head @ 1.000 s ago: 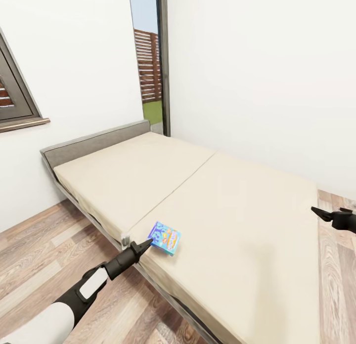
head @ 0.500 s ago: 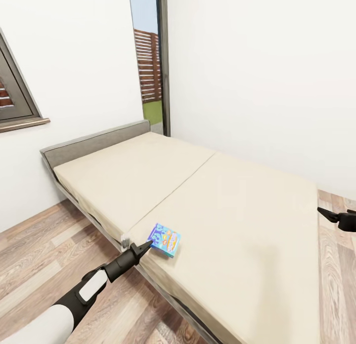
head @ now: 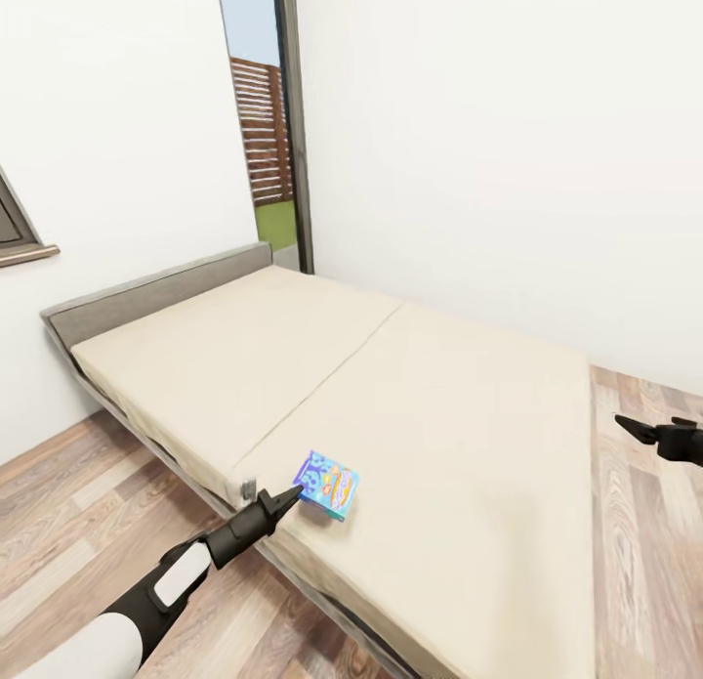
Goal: Put all the toys in the child's room - the three board games (two on the bed and one on the table), the two jigsaw puzzles on the table, and the tennis ball on the table - inside the toy box on the table in the child's room.
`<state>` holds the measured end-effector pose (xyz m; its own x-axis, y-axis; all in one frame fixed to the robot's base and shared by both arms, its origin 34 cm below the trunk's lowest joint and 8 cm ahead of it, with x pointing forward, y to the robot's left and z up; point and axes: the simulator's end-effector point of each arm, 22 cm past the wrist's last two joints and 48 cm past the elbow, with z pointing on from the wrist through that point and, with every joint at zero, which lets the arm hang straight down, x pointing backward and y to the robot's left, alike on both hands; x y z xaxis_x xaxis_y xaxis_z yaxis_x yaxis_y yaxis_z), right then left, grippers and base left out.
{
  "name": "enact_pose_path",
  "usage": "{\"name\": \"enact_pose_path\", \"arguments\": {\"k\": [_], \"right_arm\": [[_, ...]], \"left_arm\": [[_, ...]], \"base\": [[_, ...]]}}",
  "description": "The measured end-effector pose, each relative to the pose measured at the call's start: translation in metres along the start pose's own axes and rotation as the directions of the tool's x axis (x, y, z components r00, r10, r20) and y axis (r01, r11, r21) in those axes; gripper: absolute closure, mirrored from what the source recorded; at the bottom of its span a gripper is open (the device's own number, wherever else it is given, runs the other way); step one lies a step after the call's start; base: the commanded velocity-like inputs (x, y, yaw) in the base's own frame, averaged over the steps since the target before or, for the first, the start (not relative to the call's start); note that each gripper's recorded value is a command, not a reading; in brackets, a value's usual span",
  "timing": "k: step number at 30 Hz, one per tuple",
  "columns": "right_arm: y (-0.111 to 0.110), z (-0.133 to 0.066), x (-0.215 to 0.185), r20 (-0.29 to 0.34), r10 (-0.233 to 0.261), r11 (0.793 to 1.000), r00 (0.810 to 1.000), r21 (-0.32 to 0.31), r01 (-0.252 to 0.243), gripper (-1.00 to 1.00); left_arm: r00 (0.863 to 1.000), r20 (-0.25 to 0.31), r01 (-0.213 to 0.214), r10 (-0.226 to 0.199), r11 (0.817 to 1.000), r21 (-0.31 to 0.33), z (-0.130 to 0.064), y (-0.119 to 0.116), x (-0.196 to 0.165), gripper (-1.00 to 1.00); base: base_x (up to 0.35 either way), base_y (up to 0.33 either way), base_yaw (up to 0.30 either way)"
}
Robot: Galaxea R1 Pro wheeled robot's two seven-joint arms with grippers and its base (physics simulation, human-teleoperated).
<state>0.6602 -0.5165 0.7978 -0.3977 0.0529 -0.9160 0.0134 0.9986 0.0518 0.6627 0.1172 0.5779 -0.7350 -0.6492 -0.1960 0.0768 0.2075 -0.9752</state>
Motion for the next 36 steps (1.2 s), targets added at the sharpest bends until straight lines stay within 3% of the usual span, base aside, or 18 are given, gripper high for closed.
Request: {"name": "enact_pose_path", "arguments": {"k": [7, 23, 36], "right_arm": [[0.006, -0.002, -0.002, -0.027, 0.001, 1.000, 1.000, -0.011, -0.001, -1.00], [0.009, -0.005, 0.005, -0.037, -0.008, 1.000, 0.999, -0.013, 0.008, -1.00], [0.011, -0.013, -0.019, -0.041, -0.012, 1.000, 0.999, -0.014, 0.011, -1.00]], "left_arm": [[1.000, -0.003, 0.002, -0.002, 1.000, 0.000, 0.001, -0.014, -0.003, 1.00], [1.000, 0.001, 0.004, -0.004, 1.000, -0.005, 0.002, -0.014, 0.001, 1.00], [1.000, -0.005, 0.007, -0.007, 1.000, 0.003, 0.004, -0.042, -0.007, 1.00]], "base": [[0.000, 0.000, -0.264], [0.094, 0.000, -0.009], [0.001, 0.000, -0.119]]}}
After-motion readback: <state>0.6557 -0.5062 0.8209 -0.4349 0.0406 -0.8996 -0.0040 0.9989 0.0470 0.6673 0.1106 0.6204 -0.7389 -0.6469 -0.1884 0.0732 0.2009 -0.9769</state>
